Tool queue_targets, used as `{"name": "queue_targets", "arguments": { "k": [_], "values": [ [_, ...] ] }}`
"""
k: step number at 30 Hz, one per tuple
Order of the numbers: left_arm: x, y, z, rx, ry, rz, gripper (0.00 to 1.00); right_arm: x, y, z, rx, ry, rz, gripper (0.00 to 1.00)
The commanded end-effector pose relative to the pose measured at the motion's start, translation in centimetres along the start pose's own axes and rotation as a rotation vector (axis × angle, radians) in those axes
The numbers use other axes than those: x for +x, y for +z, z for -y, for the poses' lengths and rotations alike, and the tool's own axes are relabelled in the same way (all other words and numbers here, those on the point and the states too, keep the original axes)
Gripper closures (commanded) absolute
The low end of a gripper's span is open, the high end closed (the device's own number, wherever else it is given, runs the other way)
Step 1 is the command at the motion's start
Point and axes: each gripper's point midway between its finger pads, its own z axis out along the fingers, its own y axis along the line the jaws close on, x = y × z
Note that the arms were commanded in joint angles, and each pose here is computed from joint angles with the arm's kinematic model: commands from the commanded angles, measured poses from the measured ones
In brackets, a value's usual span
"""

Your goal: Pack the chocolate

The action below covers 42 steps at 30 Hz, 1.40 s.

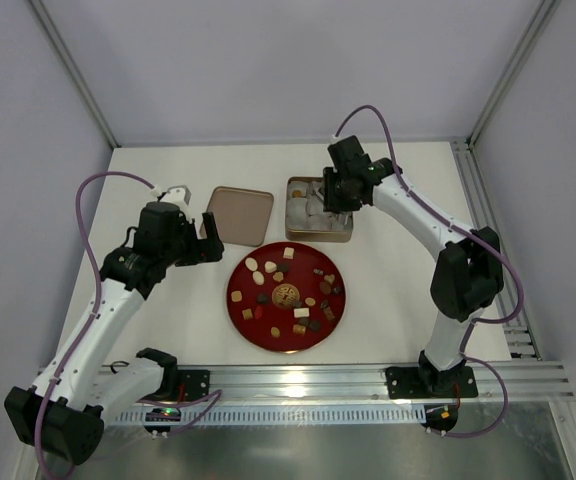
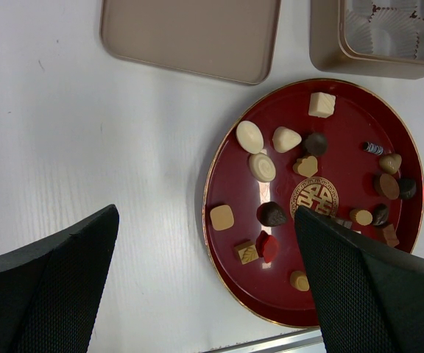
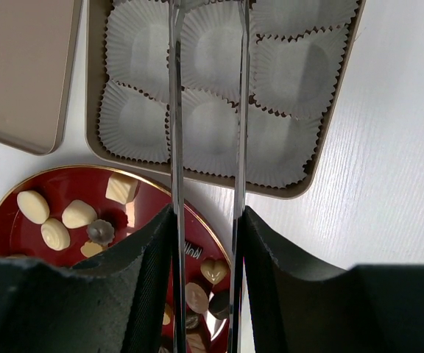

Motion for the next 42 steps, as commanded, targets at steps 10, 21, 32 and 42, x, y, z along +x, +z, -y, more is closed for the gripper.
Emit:
{"name": "queue_targets", "arguments": {
  "k": [10, 21, 32, 42],
  "values": [
    [-0.6, -0.4, 0.3, 0.01, 0.003, 0.027, 0.0, -0.2, -8.5, -2.7, -0.103, -0.037, 0.145, 0.58],
    [-0.5, -0.4, 0.3, 0.013, 0.0, 0.024, 0.0, 11.3, -13.8, -7.2, -0.216, -0.113, 0.069, 0.58],
    [-0.4, -0.3, 0.2, 0.01, 0.001, 0.018, 0.0, 16.1, -10.8, -7.8, -0.198, -0.17, -0.043, 0.57],
    [-0.4, -0.3, 0.2, 0.009, 0.002, 0.016, 0.0, 16.4, -9.7, -8.2, -0.194, -0.179, -0.056, 0.57]
  ]
}}
